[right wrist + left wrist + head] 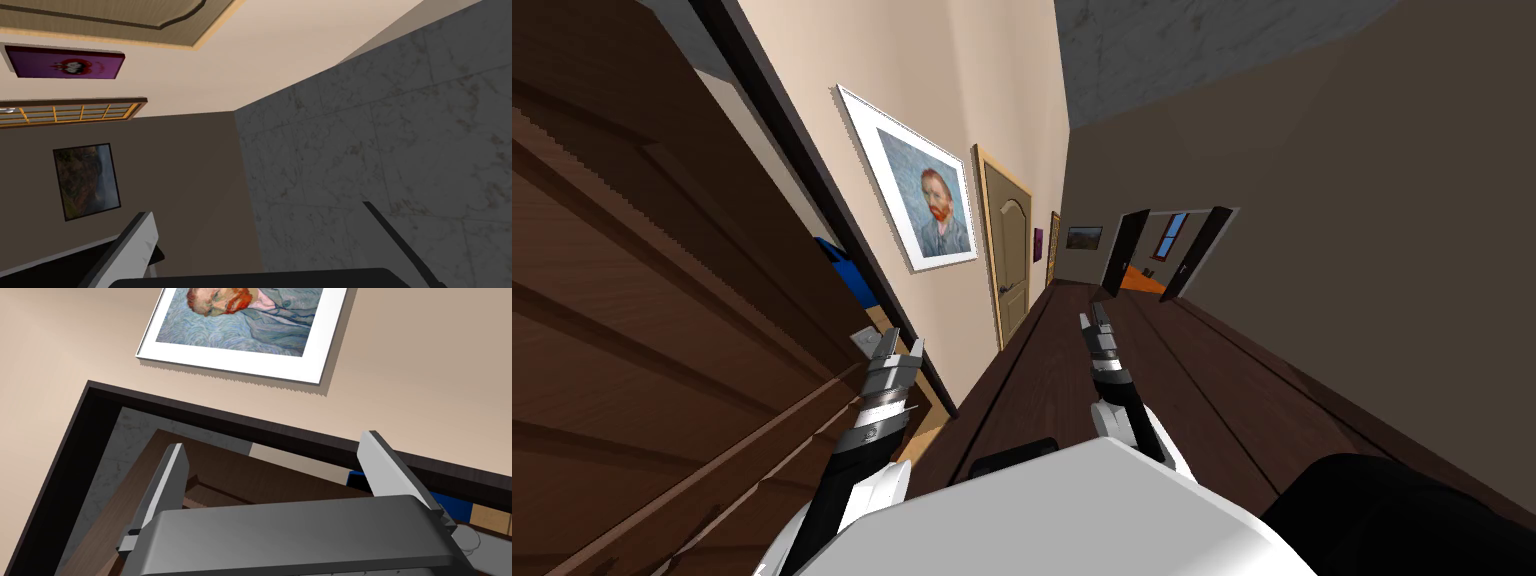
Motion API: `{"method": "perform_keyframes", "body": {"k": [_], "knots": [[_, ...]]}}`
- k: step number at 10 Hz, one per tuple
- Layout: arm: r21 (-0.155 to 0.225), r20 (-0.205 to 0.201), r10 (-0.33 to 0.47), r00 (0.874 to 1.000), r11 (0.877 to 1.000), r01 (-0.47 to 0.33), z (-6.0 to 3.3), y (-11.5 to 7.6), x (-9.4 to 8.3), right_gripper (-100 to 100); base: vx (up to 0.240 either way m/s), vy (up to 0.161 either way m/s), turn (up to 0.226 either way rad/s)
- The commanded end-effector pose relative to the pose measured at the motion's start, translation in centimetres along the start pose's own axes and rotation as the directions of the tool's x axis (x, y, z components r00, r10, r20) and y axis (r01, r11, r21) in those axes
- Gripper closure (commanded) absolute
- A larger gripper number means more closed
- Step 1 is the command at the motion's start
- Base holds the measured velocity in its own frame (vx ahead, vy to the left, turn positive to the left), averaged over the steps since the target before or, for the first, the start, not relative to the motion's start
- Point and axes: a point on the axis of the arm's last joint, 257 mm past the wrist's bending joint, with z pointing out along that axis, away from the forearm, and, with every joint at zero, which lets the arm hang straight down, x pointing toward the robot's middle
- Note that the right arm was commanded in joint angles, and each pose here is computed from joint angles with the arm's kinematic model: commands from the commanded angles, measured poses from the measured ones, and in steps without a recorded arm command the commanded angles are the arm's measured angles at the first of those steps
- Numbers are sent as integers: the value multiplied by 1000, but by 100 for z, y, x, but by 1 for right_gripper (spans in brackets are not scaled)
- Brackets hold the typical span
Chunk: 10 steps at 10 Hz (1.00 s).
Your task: Pull the door open
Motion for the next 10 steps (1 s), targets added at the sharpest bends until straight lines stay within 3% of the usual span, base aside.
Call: {"method": "perform_keyframes", "body": {"k": [1, 10], "knots": [[13, -9, 7, 1000, 1000, -7, -6, -106, 31, -100, 50, -33, 106], [82, -47, 43, 998, 996, -39, -45, -637, 177, -100, 92, -63, 129]]}}
